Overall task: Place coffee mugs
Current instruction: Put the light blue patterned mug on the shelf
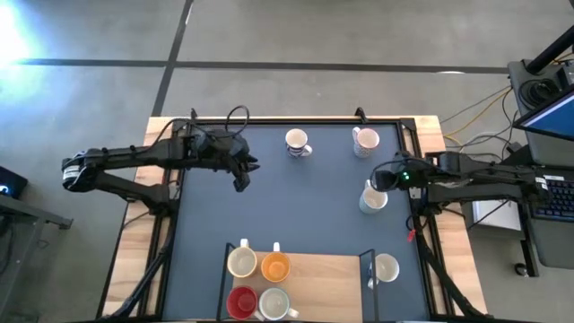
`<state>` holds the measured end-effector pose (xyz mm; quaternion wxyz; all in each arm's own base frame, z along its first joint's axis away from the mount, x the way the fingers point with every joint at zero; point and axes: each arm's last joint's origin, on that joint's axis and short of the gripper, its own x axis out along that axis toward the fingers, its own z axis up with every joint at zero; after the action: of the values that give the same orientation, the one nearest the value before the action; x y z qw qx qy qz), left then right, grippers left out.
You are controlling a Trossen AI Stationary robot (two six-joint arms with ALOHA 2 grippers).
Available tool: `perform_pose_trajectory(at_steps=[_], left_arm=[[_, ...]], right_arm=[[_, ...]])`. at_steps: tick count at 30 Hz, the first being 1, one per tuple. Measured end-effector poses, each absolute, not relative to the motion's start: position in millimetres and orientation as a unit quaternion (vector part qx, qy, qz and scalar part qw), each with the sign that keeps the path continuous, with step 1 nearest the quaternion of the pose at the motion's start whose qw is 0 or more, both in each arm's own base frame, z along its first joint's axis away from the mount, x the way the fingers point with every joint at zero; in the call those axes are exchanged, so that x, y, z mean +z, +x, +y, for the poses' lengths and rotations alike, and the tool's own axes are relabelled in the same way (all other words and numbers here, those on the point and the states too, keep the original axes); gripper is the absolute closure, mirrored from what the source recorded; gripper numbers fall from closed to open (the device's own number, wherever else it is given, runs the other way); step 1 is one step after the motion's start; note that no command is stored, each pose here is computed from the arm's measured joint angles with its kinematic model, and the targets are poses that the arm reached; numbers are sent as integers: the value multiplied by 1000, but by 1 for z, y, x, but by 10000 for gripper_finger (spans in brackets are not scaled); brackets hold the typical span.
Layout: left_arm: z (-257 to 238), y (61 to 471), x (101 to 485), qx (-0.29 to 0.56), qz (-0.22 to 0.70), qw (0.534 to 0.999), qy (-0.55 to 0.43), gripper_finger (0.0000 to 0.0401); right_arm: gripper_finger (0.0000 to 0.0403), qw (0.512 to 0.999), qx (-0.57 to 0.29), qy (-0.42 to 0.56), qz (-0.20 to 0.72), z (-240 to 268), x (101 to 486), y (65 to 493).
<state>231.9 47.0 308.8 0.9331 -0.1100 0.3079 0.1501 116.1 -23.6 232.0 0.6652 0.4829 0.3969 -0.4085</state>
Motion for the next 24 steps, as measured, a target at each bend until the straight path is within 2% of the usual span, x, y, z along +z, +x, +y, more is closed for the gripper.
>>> perform_pose_trajectory(at_steps=[9,21,24], left_arm=[[20,239,312,121,281,937,-169,317],[6,241,314,105,273,942,-164,317],[6,241,314,103,273,943,-157,317]], right_arm=[[335,672,-372,461,444,-23,227,123],[336,679,-355,399,505,-25,216,135],[346,678,-349,382,522,-26,213,139]])
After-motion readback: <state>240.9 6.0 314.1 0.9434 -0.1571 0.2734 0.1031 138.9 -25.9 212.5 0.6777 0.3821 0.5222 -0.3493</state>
